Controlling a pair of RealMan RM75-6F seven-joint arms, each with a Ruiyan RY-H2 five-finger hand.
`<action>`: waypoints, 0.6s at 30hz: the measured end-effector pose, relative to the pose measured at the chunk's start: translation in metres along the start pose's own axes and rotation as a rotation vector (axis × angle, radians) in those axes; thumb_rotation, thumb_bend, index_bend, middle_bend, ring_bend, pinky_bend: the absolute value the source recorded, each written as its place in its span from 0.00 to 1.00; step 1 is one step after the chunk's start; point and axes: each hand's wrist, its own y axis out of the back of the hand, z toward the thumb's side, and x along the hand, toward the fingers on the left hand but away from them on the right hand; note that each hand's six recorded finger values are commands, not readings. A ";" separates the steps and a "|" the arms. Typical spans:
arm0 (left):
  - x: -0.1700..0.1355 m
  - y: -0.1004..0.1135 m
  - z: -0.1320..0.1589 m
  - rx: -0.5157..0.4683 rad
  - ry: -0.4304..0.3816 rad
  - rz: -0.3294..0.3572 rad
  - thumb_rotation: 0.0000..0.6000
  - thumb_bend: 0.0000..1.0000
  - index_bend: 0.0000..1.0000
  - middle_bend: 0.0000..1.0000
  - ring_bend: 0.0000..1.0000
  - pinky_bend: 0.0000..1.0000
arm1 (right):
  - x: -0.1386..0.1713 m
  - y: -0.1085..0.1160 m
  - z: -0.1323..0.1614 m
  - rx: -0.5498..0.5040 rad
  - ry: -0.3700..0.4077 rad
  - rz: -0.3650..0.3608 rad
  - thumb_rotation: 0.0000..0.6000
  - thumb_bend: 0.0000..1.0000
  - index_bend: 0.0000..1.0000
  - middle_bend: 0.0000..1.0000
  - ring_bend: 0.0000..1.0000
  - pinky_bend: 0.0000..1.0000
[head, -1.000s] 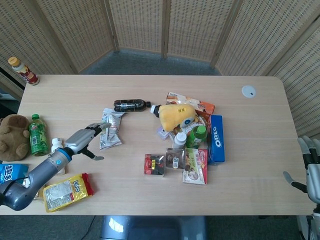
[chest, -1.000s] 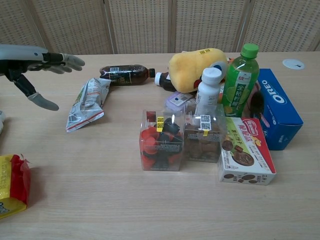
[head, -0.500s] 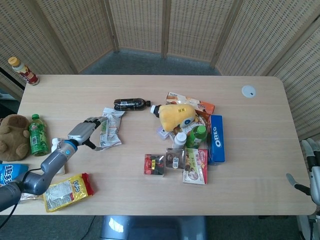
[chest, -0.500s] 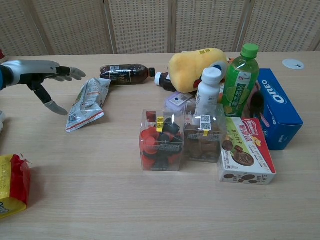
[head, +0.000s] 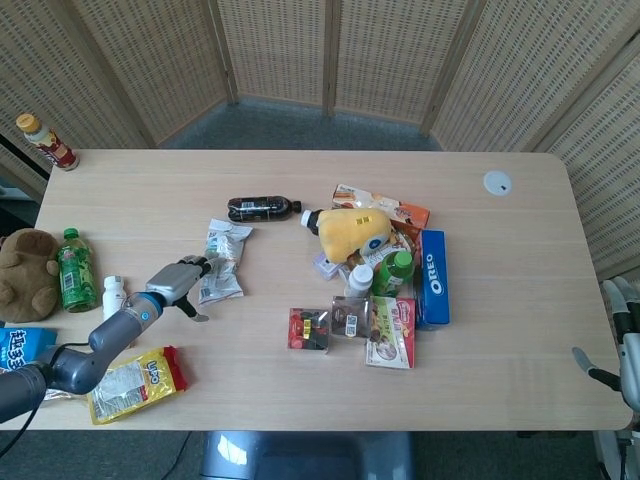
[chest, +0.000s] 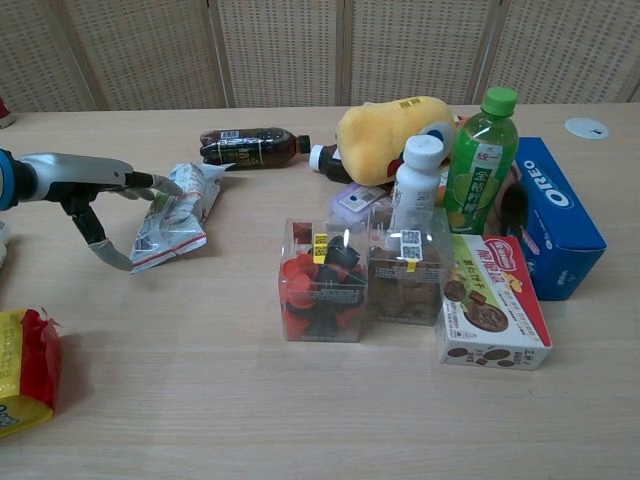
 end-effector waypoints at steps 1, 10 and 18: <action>-0.001 -0.001 0.001 0.000 -0.002 -0.005 0.94 0.06 0.00 0.00 0.00 0.00 | 0.000 0.000 0.000 0.000 0.000 0.000 0.98 0.20 0.00 0.00 0.00 0.00; -0.010 -0.014 0.031 -0.008 -0.082 -0.041 0.94 0.06 0.00 0.00 0.00 0.00 | 0.003 0.003 -0.002 -0.001 -0.003 -0.010 0.98 0.20 0.00 0.00 0.00 0.00; -0.027 -0.016 0.056 -0.030 -0.169 -0.053 0.94 0.06 0.00 0.00 0.00 0.00 | 0.004 0.004 -0.005 -0.005 -0.008 -0.012 0.98 0.20 0.00 0.00 0.00 0.00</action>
